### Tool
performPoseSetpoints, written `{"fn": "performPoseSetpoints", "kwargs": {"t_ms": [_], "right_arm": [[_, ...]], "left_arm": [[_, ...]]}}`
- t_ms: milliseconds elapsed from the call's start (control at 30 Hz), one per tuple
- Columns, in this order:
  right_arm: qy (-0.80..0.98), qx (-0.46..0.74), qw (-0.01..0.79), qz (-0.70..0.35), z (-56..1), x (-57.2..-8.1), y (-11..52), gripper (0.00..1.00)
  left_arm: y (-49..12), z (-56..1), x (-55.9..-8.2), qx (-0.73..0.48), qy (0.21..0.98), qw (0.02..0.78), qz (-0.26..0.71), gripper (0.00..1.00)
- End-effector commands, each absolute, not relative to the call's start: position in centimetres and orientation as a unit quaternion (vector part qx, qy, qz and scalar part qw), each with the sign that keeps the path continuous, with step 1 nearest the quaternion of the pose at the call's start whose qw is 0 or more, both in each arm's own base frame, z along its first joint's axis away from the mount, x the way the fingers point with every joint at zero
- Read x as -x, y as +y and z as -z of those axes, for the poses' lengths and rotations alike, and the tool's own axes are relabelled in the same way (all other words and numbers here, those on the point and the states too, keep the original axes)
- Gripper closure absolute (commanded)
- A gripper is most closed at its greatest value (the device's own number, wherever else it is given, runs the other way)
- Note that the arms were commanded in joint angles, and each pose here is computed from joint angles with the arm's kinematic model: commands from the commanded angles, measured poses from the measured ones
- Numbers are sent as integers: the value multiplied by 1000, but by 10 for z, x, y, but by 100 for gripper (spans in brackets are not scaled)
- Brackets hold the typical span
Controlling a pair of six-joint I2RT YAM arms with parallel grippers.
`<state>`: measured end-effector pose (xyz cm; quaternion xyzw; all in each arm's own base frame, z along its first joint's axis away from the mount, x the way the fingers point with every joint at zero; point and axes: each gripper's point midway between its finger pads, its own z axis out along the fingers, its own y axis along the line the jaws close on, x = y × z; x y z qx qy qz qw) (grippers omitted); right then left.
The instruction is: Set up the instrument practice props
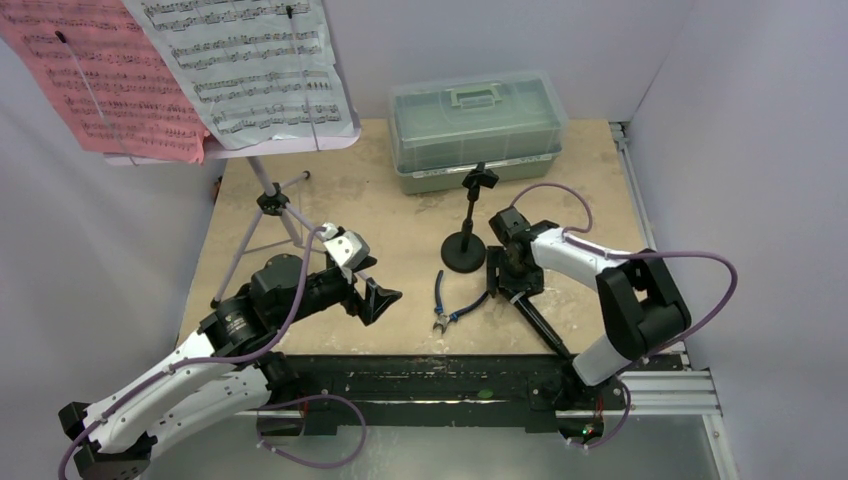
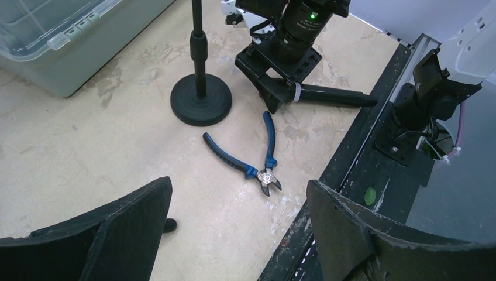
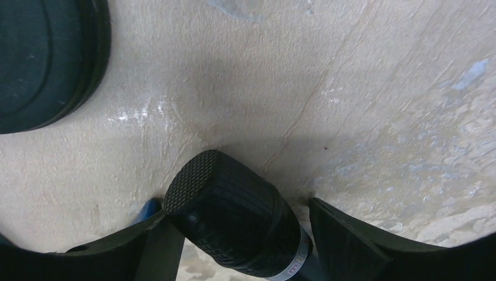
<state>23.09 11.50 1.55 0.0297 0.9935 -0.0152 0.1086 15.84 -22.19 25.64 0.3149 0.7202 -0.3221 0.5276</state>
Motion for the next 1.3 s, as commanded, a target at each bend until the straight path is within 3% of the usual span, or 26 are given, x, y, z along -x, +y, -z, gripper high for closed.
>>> {"fn": "performPoseSetpoints", "kwargs": {"t_ms": [0,267,533,767,1033,1267], "right_arm": [[986,-59,152,33,-8,-239,110,24],[966,-95,239,29,-37,-248,98,50],[928,-78,361,-48,-118,-262,105,98],[847,31,476,-236,-201,-248,152,100],[771,128,434,-448,-231,-203,220,100],[709,155,447,-523,-266,-182,245,100]], "left_arm": [[-223,-265,-157,-320,707,539,328,15],[-224,-263,-158,-320,709,537,327,15],[-226,-260,-160,-319,714,532,325,15],[-223,-274,-154,-299,700,546,349,15],[-245,-314,-134,-218,644,536,500,15],[-251,-344,-128,-136,618,503,588,15]]}}
